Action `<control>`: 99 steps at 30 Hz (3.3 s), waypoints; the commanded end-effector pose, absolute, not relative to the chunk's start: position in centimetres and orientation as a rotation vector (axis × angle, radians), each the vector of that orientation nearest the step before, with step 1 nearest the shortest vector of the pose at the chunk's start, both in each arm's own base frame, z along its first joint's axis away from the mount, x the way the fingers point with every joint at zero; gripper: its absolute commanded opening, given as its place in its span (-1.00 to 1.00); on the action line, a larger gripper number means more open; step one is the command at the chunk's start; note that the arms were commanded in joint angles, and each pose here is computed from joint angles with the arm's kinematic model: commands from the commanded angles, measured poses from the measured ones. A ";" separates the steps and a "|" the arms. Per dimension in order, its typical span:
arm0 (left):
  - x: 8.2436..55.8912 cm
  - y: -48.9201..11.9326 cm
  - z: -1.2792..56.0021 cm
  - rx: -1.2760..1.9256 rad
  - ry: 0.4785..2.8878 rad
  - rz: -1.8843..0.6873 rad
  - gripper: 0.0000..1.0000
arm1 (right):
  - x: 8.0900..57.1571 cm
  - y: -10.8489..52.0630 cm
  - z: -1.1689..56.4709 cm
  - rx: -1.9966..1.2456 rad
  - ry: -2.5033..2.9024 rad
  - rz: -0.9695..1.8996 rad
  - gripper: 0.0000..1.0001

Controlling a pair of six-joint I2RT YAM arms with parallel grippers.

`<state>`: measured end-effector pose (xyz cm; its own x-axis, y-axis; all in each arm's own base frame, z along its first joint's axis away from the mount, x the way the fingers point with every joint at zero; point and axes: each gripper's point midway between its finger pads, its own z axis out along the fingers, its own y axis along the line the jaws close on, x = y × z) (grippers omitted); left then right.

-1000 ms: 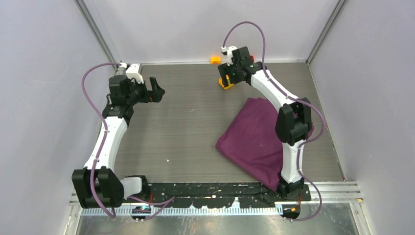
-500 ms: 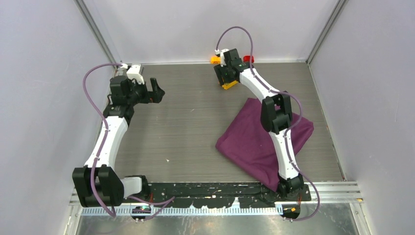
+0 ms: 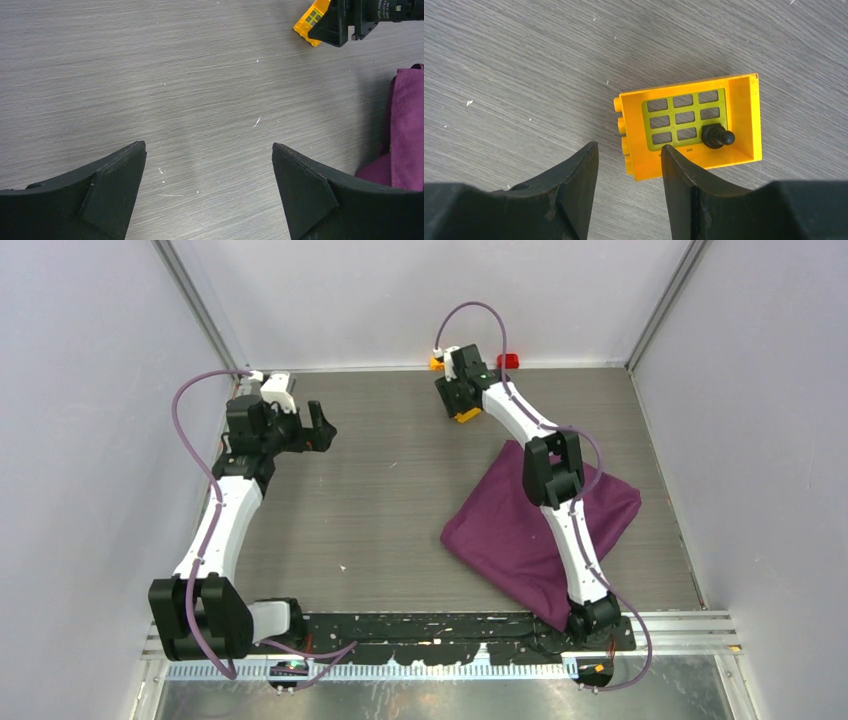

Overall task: Open and lay out the surgical kit
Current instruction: Move the distractor to the center of the board.

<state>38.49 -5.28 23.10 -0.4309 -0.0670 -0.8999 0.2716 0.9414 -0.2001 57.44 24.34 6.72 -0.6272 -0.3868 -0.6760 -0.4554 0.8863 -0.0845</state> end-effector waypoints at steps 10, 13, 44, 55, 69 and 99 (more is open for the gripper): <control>39.1 -5.3 24.3 0.181 1.924 -0.356 0.99 | 59.8 26.1 7.0 -0.612 2.241 0.134 -0.15; 39.1 -5.2 24.3 0.181 1.924 -0.352 0.99 | 60.6 26.2 7.1 -0.592 2.216 0.129 -0.23; 39.6 -4.9 22.8 0.174 1.962 -0.341 0.99 | 68.0 28.8 13.9 -0.459 1.822 0.087 0.21; 39.5 -5.2 23.1 0.172 1.939 -0.357 1.00 | 63.6 28.0 18.1 -0.550 1.916 0.113 0.32; 39.5 -5.5 22.5 0.162 1.950 -0.386 0.99 | 59.0 27.4 13.1 -0.674 2.091 0.132 0.30; 40.4 -4.5 20.9 0.168 1.990 -0.318 1.00 | 63.1 24.3 5.1 -0.650 2.161 0.054 0.28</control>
